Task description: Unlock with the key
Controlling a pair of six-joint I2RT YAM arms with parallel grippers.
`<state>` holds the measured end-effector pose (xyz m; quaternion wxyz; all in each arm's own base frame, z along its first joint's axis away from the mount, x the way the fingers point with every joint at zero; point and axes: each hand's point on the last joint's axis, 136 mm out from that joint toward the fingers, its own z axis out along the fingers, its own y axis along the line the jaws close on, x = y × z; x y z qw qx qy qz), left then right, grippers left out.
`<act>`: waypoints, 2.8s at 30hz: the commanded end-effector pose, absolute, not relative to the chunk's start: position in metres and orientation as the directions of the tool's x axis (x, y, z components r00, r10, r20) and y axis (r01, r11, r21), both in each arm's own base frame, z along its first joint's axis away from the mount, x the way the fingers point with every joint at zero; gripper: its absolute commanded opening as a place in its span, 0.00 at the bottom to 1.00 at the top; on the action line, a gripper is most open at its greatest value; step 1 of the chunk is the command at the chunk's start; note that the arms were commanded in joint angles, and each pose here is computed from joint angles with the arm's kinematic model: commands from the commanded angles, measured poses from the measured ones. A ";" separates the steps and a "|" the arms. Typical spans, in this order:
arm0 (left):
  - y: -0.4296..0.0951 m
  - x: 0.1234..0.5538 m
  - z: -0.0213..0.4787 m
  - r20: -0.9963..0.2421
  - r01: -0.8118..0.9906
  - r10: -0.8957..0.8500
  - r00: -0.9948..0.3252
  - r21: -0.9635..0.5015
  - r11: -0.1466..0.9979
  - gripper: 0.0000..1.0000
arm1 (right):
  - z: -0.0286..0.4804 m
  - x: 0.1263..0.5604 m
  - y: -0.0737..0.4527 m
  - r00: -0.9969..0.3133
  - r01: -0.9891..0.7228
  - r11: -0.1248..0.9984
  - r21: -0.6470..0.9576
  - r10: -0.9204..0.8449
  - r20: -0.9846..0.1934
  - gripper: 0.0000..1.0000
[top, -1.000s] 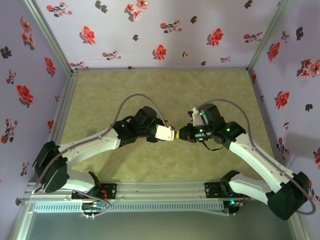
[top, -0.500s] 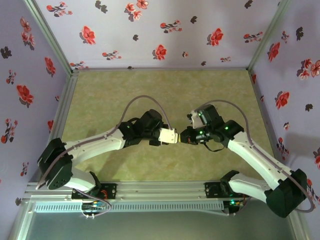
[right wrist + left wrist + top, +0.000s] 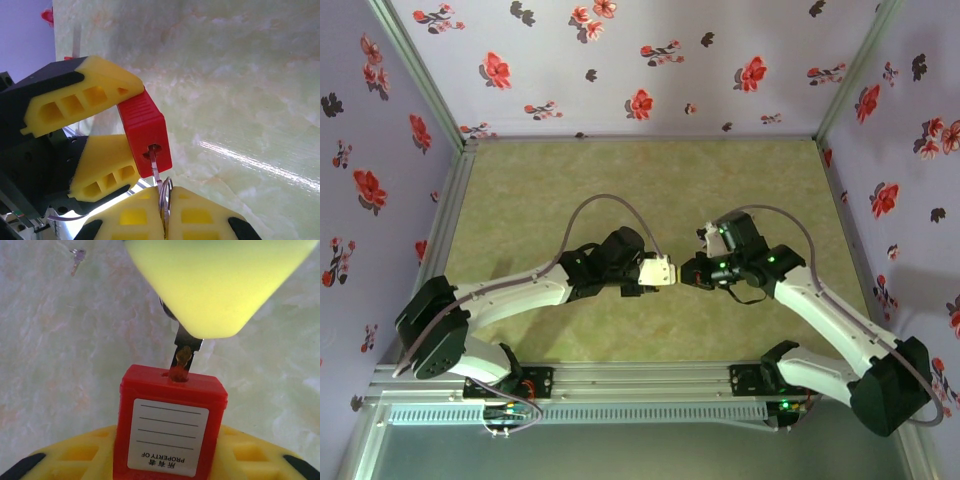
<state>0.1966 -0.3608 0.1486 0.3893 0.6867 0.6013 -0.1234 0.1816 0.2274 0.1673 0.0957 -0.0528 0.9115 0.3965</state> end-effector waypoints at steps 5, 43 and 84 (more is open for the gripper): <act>-0.424 0.111 0.294 -0.895 0.918 0.217 0.391 0.362 -0.161 0.00 | 0.166 0.194 0.227 -0.899 -0.410 0.699 0.585 -0.200 -0.391 0.00; -0.441 0.129 0.333 -0.886 0.884 0.061 0.461 0.464 0.053 0.00 | 0.208 0.222 0.272 -0.980 -0.145 0.572 0.807 0.029 -0.197 0.00; -0.445 0.125 0.361 -0.870 0.864 -0.036 0.491 0.482 0.147 0.00 | 0.220 0.191 0.239 -0.983 -0.167 0.663 0.730 -0.054 -0.175 0.00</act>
